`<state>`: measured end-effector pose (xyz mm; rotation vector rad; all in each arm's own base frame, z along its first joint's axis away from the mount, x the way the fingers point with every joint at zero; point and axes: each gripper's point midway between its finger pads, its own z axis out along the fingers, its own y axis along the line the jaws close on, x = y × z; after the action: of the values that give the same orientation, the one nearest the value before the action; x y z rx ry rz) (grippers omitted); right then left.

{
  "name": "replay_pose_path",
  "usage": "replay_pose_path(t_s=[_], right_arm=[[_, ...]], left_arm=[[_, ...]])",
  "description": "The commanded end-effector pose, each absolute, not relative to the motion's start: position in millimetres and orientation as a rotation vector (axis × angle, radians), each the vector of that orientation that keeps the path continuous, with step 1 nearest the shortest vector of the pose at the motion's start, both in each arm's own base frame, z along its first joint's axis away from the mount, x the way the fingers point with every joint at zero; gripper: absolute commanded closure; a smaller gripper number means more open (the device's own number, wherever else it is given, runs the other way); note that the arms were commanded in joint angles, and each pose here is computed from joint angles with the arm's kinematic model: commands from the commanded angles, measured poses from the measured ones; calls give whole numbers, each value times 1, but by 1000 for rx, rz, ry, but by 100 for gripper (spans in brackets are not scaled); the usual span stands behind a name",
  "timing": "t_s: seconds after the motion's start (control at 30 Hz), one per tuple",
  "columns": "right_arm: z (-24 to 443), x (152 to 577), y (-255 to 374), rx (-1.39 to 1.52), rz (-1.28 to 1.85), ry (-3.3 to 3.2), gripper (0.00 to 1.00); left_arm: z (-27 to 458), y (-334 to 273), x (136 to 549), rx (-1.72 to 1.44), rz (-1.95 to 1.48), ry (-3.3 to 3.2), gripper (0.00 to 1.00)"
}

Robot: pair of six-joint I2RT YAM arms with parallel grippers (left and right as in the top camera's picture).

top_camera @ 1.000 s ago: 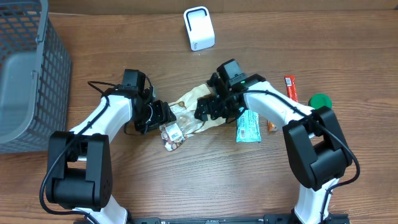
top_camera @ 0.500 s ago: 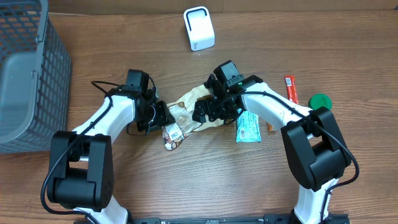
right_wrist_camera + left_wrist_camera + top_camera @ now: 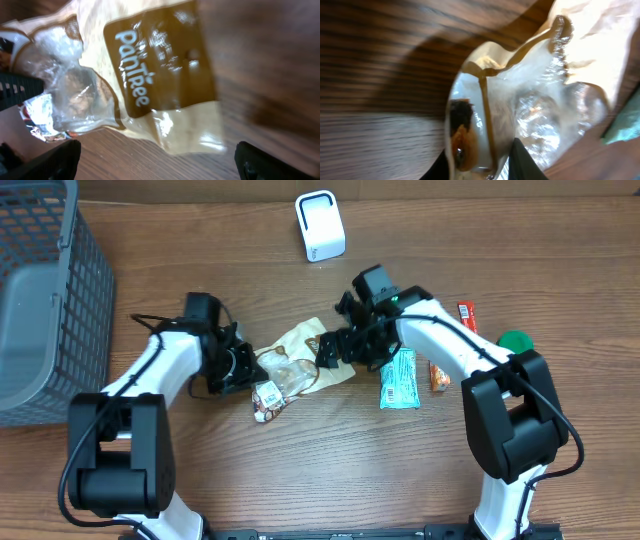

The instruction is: Scan the item barcode

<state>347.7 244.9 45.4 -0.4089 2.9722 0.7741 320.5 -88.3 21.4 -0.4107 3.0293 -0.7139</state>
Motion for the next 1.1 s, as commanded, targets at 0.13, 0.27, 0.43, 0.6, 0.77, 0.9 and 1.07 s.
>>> replay_pose_path(t_s=[0.13, 0.27, 0.43, 0.6, 0.77, 0.9, 1.07], right_arm=[[64, 360, 252, -453, 864, 2901, 0], [64, 361, 253, -449, 869, 2898, 0], [64, 363, 254, -446, 871, 2891, 0], [64, 367, 261, -438, 880, 2872, 0], [65, 369, 263, -445, 882, 2858, 0], [65, 369, 263, -446, 881, 2857, 0], [65, 369, 263, -446, 882, 2855, 0]], left_arm=[[79, -83, 337, -262, -959, 2867, 85], [95, -79, 339, -270, -1030, 2822, 82], [93, -76, 335, -248, -1016, 2838, 81], [89, -72, 334, -246, -962, 2858, 85], [86, -68, 335, -247, -918, 2869, 91], [77, -64, 337, -252, -827, 2882, 78], [62, -58, 346, -315, -688, 2886, 54]])
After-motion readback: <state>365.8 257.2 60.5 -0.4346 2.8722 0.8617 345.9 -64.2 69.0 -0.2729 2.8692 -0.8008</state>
